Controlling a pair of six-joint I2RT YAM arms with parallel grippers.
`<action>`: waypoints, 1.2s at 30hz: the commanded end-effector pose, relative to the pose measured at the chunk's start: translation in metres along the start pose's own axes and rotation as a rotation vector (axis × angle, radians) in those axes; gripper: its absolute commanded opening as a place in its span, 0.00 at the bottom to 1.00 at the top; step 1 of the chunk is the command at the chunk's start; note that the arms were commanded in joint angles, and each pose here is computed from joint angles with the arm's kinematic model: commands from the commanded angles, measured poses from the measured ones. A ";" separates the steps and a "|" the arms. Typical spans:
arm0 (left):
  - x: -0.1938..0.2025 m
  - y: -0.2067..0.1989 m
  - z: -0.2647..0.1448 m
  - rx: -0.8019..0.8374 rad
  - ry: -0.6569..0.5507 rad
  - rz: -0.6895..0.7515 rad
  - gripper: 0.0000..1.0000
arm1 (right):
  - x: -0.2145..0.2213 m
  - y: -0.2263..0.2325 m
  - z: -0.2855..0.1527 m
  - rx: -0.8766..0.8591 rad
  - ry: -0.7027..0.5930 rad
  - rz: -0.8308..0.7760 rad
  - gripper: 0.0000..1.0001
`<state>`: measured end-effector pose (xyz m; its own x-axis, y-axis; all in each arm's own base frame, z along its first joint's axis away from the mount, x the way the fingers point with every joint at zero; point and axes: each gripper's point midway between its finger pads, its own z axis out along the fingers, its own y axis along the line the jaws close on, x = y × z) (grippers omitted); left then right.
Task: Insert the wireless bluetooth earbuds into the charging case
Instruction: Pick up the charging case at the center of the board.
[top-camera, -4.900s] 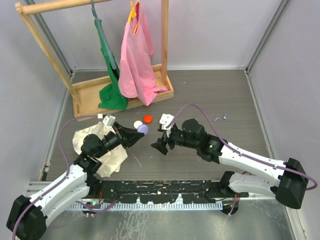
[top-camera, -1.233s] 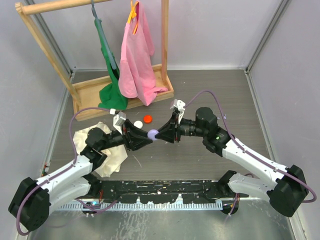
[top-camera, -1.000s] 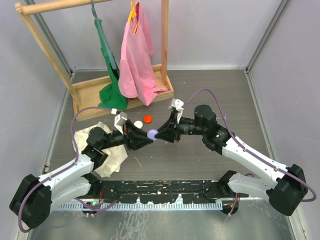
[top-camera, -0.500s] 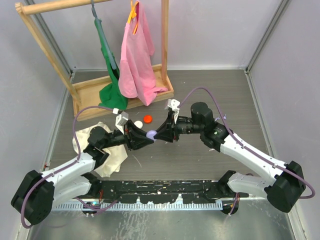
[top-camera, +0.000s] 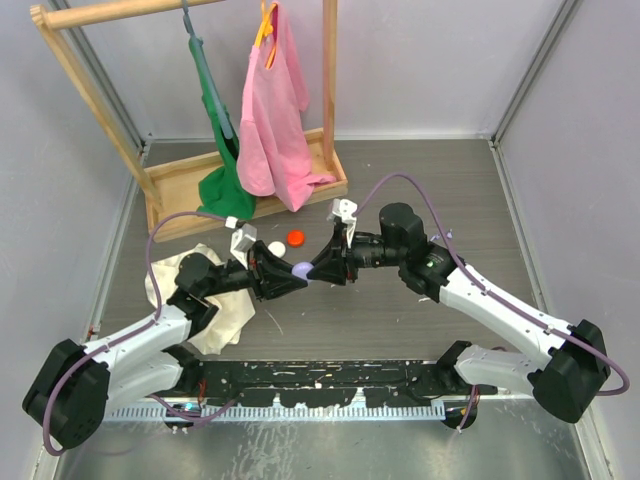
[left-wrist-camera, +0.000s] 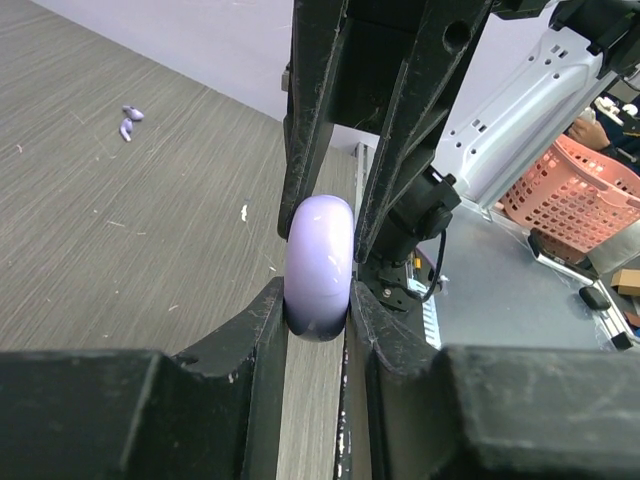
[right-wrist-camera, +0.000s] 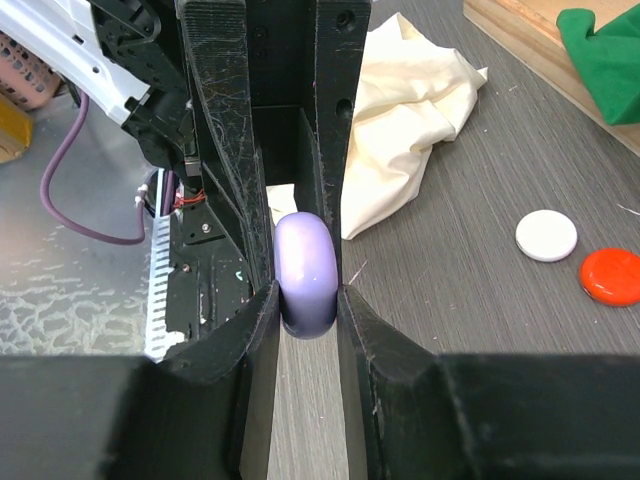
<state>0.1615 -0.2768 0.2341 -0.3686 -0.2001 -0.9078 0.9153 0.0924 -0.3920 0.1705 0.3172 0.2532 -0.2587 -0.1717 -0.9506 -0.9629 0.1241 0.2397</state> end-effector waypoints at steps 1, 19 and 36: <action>-0.020 -0.019 0.003 0.088 -0.059 0.123 0.08 | -0.023 0.006 0.001 -0.012 -0.049 -0.073 0.18; 0.003 -0.010 -0.003 0.053 -0.049 0.279 0.00 | -0.018 0.010 -0.002 0.026 -0.059 -0.185 0.60; 0.015 -0.015 -0.003 0.065 -0.025 0.334 0.00 | -0.005 0.001 0.005 0.109 -0.010 -0.291 0.62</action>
<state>0.1437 -0.2778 0.2146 -0.1222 -0.1638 -0.9789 0.9859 0.0938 -0.1388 0.1590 0.3253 0.2440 -0.0419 -0.2287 -0.9726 -0.9921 0.1249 0.0133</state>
